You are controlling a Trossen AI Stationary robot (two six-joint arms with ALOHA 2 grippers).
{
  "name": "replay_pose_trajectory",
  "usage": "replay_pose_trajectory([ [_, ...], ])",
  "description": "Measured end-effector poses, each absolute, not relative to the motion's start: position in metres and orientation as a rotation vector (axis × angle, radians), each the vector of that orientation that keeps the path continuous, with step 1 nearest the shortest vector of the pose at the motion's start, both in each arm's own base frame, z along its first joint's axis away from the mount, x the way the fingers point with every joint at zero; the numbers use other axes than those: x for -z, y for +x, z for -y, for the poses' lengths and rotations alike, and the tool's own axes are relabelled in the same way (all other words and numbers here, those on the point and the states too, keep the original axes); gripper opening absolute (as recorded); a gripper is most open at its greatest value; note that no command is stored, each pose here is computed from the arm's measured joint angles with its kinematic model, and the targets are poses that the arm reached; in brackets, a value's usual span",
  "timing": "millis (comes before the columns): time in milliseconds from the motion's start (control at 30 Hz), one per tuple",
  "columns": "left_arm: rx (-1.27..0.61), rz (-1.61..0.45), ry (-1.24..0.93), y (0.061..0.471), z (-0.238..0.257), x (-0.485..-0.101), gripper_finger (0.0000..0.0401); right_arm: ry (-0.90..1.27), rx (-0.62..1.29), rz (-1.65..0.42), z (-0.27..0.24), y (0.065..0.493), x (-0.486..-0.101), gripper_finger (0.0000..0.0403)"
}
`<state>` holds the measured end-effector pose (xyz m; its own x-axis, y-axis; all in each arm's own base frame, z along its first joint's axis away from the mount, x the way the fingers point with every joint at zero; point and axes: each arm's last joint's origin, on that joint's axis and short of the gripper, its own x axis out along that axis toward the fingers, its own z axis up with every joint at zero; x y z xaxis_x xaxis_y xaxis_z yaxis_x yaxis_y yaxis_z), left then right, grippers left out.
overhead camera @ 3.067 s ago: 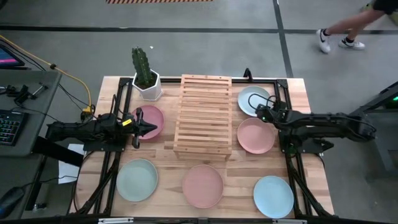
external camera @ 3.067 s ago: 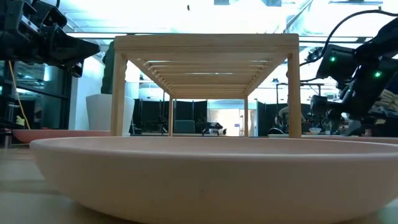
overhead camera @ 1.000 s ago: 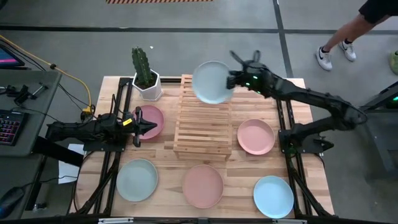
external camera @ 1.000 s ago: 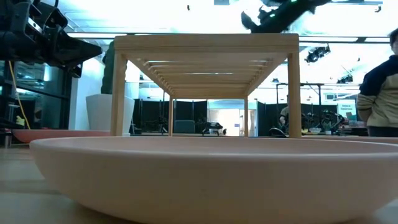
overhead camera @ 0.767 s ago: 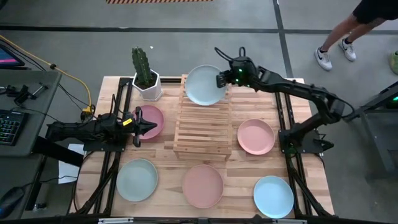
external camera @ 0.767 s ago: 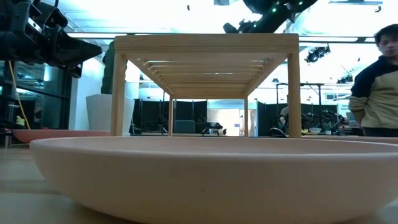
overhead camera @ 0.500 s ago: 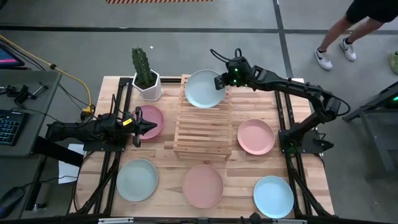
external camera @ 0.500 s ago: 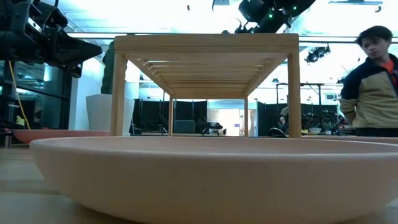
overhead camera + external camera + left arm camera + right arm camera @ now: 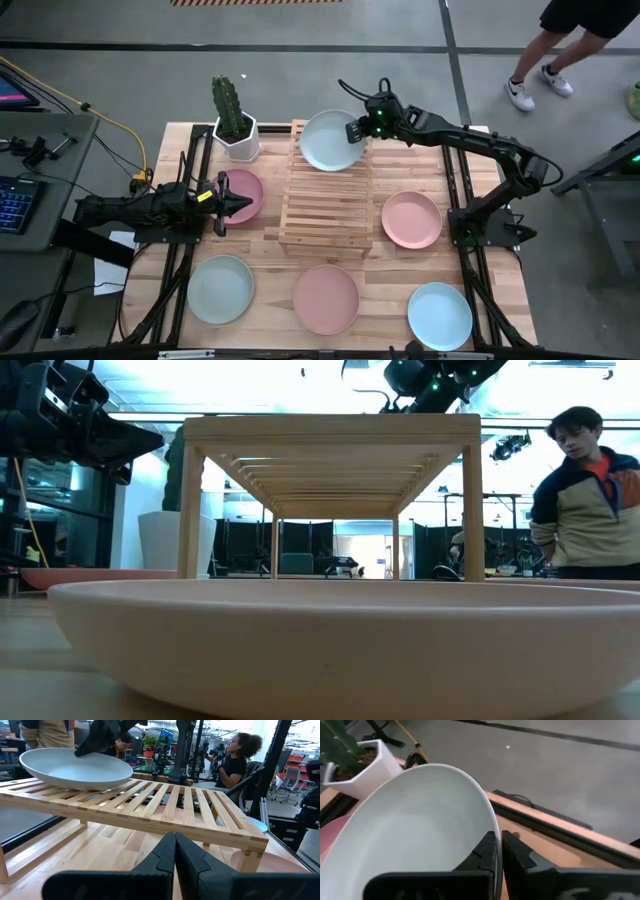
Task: Place and stack plates onto a shelf
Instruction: Put the gray plate on the shelf, then put the pink plate on the shelf
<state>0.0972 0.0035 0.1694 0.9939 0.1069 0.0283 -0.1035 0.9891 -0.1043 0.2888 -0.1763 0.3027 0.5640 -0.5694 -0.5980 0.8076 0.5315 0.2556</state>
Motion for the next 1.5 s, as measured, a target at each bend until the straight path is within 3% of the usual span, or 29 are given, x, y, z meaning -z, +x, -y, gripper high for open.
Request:
replay_pose_trajectory([
  [500, -0.105, 0.034, -0.103, 0.097, -0.004, -0.169, 0.0, 0.467, 0.858, -0.488, 0.179, 0.287, -0.306, 0.0137],
  [833, -0.103, 0.037, -0.163, 0.097, -0.003, -0.169, 0.0, 0.322, 0.863, -0.624, 0.13, 0.242, -0.335, 0.0149],
  [967, -0.108, 0.039, -0.174, 0.097, -0.004, -0.17, 0.0, 0.29, 0.868, -0.636, 0.094, 0.215, -0.318, 0.0149],
  [1133, -0.165, 0.095, -0.213, 0.097, -0.005, -0.174, 0.0002, 0.38, 0.794, -0.501, 0.056, 0.182, -0.285, 0.0149],
  [1333, -0.14, 0.093, -0.268, 0.095, -0.005, -0.191, 0.0055, 0.45, 0.684, -0.319, 0.037, 0.161, -0.266, 0.0149],
  [1500, -0.158, -0.189, -0.344, 0.097, -0.004, -0.199, 0.0128, 0.45, 0.658, -0.266, 0.034, 0.155, -0.269, 0.0149],
])
